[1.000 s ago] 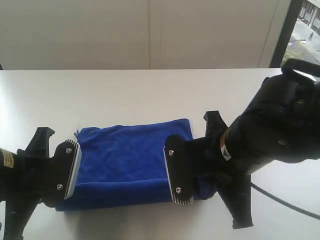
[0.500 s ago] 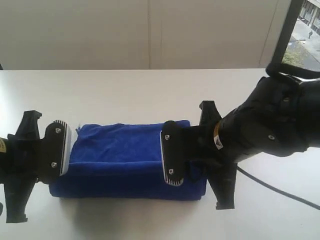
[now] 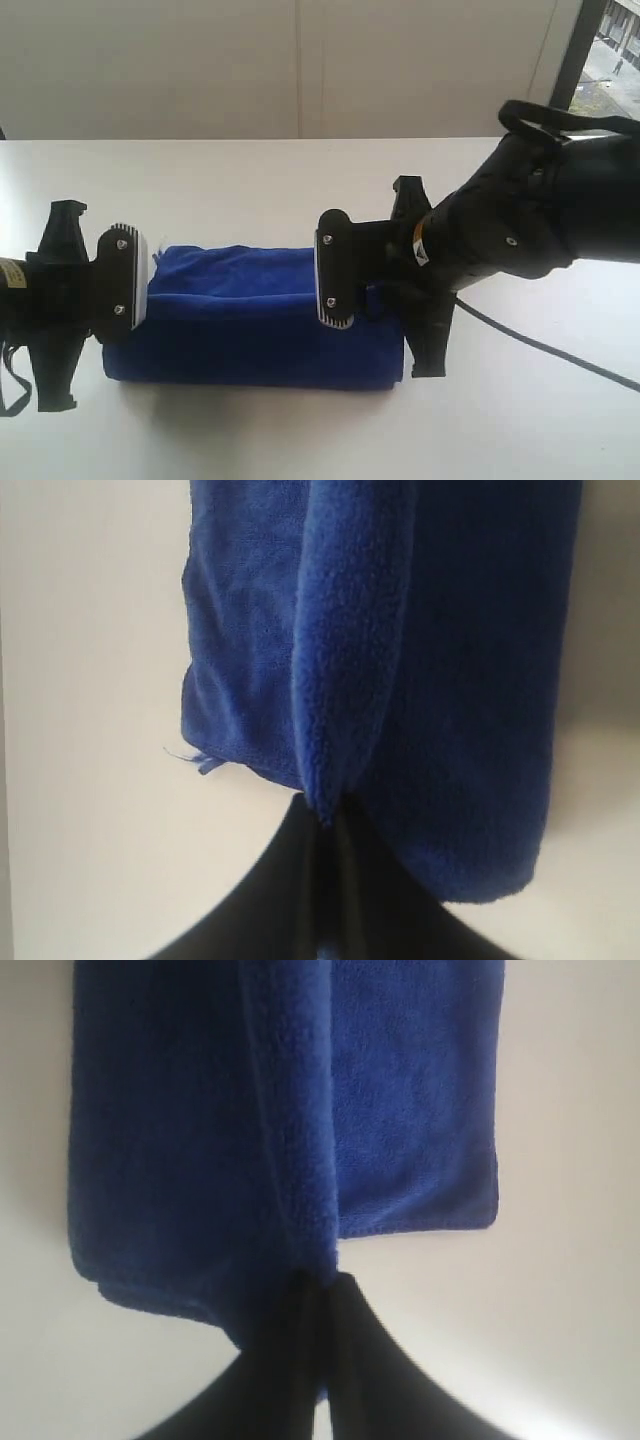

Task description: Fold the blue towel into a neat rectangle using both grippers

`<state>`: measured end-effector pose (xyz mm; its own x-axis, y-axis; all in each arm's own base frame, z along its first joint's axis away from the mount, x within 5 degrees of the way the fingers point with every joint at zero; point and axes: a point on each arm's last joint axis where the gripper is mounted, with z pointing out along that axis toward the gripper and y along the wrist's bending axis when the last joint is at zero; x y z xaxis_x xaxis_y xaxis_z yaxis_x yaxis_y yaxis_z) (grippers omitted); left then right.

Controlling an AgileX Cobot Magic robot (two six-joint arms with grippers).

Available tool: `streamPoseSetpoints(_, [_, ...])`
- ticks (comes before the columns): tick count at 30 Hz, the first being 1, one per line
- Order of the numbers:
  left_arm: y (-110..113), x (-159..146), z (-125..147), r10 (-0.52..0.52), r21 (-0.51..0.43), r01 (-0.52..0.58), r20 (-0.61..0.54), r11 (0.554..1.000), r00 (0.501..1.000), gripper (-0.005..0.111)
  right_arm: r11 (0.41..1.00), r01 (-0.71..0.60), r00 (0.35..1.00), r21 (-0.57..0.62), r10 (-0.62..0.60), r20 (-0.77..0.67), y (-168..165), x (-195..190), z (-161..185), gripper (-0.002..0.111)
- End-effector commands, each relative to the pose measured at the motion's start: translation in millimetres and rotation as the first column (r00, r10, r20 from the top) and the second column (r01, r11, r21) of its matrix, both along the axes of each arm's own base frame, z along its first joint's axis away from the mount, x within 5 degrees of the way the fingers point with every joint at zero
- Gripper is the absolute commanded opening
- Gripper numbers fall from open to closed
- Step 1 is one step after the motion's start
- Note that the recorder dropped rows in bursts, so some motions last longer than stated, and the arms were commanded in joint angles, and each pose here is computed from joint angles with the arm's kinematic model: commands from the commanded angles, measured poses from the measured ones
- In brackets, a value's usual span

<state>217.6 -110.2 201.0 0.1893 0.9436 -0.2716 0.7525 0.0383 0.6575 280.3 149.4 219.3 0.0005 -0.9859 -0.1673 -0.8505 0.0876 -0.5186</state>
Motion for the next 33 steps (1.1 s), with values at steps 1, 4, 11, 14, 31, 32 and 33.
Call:
streamPoseSetpoints(1, [-1,13,-4,0.02,-0.017,-0.019,0.07,1.0,0.997,0.0,1.0,0.008,1.0,0.011,-0.009,0.02,0,8,1,0.0])
streamPoseSetpoints(4, [-1,24,-3,0.038,-0.014,-0.038,0.059,0.999,0.998,0.0,0.999,0.033,0.999,0.02,-0.034,0.026,-3,15,1,0.0])
streamPoseSetpoints(11, [-4,53,4,0.068,-0.023,-0.066,0.076,0.998,0.995,0.0,0.997,0.069,0.997,0.036,-0.071,0.041,-8,34,-2,0.0])
streamPoseSetpoints(14, [-9,63,1,0.066,-0.019,-0.065,0.068,0.998,0.995,0.0,0.996,0.077,0.996,0.039,-0.079,0.044,-9,41,-4,0.0])
streamPoseSetpoints(31, [-3,111,-26,0.124,0.014,-0.124,0.021,0.992,0.992,0.0,0.988,0.146,0.989,0.042,-0.148,0.032,-18,88,-30,0.0])
streamPoseSetpoints(32, [-3,112,-28,0.126,0.016,-0.126,0.016,0.992,0.992,0.0,0.988,0.146,0.989,0.04,-0.147,0.027,-18,90,-33,0.0])
streamPoseSetpoints(33, [-4,114,-29,0.126,0.015,-0.127,0.02,0.992,0.992,0.0,0.988,0.147,0.989,0.039,-0.148,0.024,-17,92,-36,0.0])
